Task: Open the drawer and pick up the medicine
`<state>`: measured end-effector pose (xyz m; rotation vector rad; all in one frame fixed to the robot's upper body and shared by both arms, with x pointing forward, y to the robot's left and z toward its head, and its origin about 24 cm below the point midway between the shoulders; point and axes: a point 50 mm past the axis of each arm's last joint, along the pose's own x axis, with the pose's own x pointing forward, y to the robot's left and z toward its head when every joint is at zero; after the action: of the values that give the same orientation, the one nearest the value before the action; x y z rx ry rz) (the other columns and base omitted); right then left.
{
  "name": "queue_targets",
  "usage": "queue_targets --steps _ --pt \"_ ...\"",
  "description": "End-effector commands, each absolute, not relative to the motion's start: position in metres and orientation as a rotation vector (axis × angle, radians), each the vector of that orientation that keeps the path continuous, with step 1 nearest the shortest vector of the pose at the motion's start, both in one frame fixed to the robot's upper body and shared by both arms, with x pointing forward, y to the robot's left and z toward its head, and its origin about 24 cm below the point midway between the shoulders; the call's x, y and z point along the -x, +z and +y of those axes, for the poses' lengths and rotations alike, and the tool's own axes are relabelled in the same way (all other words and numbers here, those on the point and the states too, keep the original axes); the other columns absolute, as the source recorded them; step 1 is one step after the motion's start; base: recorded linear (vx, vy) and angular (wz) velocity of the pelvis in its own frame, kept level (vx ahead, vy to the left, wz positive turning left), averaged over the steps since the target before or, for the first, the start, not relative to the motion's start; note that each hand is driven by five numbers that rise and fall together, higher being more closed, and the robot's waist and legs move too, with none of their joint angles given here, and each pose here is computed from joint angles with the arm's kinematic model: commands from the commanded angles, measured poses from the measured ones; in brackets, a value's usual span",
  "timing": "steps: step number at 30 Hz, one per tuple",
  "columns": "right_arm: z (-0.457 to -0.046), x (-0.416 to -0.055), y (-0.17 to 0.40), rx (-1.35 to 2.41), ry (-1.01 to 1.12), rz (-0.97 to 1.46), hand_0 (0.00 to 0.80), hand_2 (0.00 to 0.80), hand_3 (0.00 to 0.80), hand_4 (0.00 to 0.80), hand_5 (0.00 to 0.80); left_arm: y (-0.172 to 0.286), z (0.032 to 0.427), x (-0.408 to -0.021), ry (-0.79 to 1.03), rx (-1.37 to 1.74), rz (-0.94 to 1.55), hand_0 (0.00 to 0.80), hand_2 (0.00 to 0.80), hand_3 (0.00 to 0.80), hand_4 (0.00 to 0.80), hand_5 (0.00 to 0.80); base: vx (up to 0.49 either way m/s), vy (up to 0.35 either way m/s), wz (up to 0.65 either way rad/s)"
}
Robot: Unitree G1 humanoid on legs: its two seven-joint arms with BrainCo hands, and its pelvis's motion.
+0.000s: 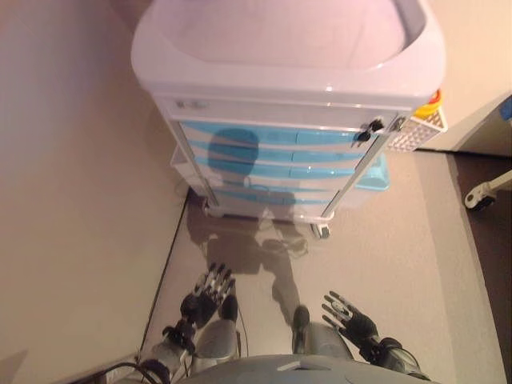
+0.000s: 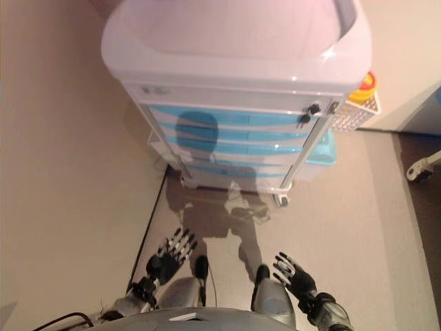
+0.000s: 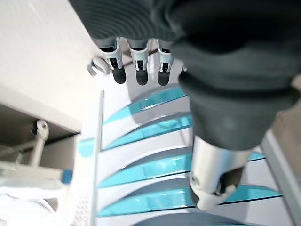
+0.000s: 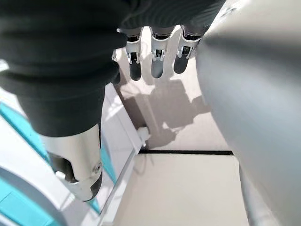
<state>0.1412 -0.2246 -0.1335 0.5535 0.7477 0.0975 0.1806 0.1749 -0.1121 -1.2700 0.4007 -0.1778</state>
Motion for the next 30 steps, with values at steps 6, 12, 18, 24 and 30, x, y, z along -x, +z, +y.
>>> queue_targets --steps 6,12,18,24,30 --pt "-0.215 -0.151 -0.127 -0.587 0.137 0.687 0.0 0.0 0.0 0.0 0.0 -0.07 0.152 -0.232 -0.356 1.46 0.116 0.0 0.0 0.0 0.0 0.0 -0.043 0.061 -0.05" --pt "-0.212 -0.166 -0.121 -0.59 0.166 0.676 0.0 0.0 0.0 0.0 0.0 -0.034 0.145 -0.272 -0.434 1.546 -0.007 0.0 0.0 0.0 0.0 0.0 0.002 0.049 -0.12" --pt "-0.209 -0.172 -0.117 -0.595 0.208 0.661 0.0 0.0 0.0 0.0 0.0 0.009 0.156 -0.309 -0.473 1.554 -0.158 0.0 0.0 0.0 0.0 0.0 -0.003 0.002 -0.1" --pt "-0.206 -0.175 -0.114 -0.59 0.248 0.661 0.0 0.0 0.0 0.0 0.0 0.054 0.169 -0.34 -0.514 1.559 -0.275 0.0 0.0 0.0 0.0 0.0 0.053 -0.005 -0.02" --pt "-0.205 -0.175 -0.114 -0.604 0.259 0.655 0.0 0.0 0.0 0.0 0.0 0.109 0.183 -0.369 -0.539 1.537 -0.382 0.0 0.0 0.0 0.0 0.0 -0.01 -0.017 -0.03"
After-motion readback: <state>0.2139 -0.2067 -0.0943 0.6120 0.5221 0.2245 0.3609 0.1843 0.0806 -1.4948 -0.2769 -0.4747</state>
